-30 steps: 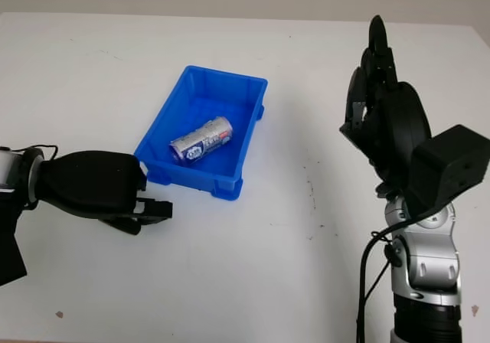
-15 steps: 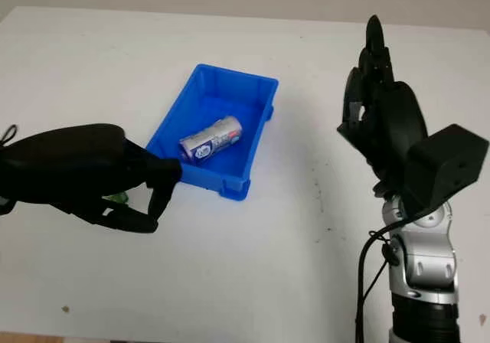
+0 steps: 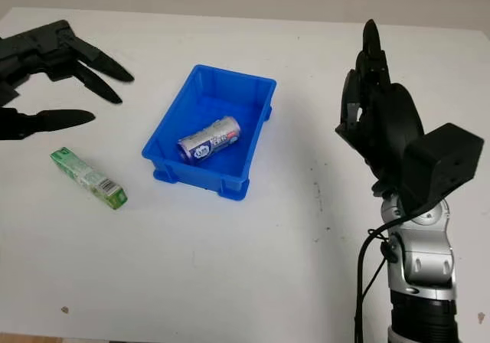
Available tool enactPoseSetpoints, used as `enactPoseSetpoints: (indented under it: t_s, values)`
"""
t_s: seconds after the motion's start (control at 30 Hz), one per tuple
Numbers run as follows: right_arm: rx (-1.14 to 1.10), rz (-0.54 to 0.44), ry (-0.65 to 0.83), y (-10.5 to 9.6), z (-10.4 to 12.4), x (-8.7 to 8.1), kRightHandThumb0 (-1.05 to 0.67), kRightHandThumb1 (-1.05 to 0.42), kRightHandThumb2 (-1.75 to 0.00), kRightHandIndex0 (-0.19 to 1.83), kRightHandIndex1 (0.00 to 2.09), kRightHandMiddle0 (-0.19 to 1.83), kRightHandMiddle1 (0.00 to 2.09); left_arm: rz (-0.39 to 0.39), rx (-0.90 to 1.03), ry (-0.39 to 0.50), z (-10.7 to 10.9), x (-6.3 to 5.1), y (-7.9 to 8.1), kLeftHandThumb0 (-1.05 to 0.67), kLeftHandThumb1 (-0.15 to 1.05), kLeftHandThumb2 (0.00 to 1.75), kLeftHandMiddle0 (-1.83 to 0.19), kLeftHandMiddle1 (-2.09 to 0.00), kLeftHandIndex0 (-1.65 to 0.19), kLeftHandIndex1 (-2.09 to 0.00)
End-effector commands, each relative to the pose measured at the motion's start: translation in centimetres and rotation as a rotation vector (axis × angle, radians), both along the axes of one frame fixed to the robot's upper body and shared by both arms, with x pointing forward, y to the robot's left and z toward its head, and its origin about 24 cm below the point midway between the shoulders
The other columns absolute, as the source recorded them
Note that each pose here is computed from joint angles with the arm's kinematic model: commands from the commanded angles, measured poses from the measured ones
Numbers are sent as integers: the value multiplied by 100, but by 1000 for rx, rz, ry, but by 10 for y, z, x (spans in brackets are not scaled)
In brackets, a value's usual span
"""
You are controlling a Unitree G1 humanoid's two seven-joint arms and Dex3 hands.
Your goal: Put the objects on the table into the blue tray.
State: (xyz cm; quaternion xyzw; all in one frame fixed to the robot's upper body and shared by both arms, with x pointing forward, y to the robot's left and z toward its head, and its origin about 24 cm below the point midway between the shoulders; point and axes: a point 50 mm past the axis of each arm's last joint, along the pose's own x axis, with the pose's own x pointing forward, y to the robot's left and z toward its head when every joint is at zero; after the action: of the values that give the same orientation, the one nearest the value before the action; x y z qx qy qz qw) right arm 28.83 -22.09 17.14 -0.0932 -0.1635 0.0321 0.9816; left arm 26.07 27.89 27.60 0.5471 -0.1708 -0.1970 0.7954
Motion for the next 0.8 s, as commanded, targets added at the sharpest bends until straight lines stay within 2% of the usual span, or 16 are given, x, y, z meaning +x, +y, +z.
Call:
enactPoseSetpoints:
  t_s: [0.0,0.1,0.23,0.43,0.67,0.77]
  values:
    - [0,1,-25,-2,5,0,-58,-105,-88,-19,0,-19,0,46,141,-12,3,3,6,-83,92,4,15,-2,11,-2]
    - [-11,3,-23,-4,6,1,-58,-105,-88,-19,0,-19,0,66,286,6,-9,10,10,-79,86,3,19,0,16,-3]
    - [-17,5,-27,-4,6,1,-57,-105,-88,-19,0,-19,0,43,415,8,-26,18,12,-77,84,4,19,0,17,-4]
    - [-9,0,-26,-4,8,1,-57,-105,-87,-19,0,-19,0,-20,541,54,-60,32,0,-72,82,4,19,0,18,-5]
    - [-7,-18,-36,-6,11,-1,-56,-105,-85,-19,0,-19,0,-39,689,124,-66,38,-7,-67,84,6,19,0,19,-3]
    - [-8,-13,-36,-7,11,-1,-56,-105,-84,-19,0,-19,0,-59,702,91,-74,41,-8,-67,85,6,16,-3,15,-6]
